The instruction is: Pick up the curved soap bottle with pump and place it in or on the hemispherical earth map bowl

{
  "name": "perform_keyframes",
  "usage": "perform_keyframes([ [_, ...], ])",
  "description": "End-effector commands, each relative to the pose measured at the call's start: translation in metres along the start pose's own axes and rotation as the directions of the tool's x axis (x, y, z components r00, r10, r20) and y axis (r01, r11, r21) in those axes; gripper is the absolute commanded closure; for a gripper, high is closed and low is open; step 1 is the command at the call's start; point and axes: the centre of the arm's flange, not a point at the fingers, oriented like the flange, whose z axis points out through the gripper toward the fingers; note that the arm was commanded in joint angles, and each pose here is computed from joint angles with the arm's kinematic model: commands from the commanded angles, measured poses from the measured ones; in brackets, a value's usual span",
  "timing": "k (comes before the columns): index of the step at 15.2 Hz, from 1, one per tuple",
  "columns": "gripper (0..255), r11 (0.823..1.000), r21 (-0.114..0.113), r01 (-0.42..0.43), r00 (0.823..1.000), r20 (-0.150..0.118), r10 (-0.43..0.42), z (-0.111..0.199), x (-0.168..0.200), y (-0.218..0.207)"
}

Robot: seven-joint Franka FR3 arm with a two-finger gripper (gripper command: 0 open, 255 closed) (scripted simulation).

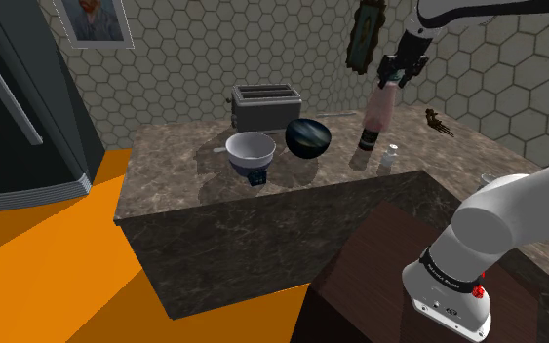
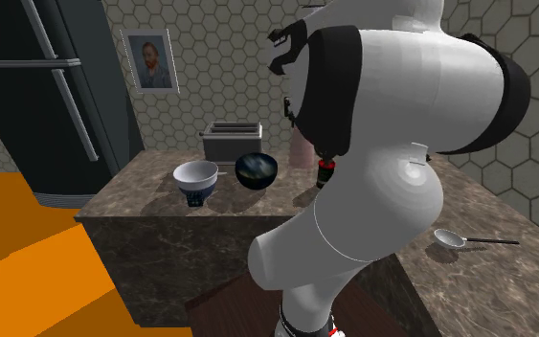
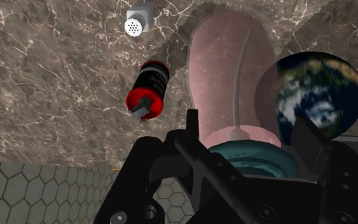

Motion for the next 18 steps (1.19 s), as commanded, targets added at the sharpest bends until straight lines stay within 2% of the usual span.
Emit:
perform_keyframes([
  [1, 255, 1.0, 0.0, 0.0, 1.0, 0.0, 0.0, -0.01, 0.003, 0.0],
  [2, 255, 1.0, 0.0, 0.0, 1.0, 0.0, 0.0, -0.015, 0.004, 0.0],
  [18, 255, 1.0, 0.0, 0.0, 1.0, 0.0, 0.0, -0.024, 0.147, -0.155],
])
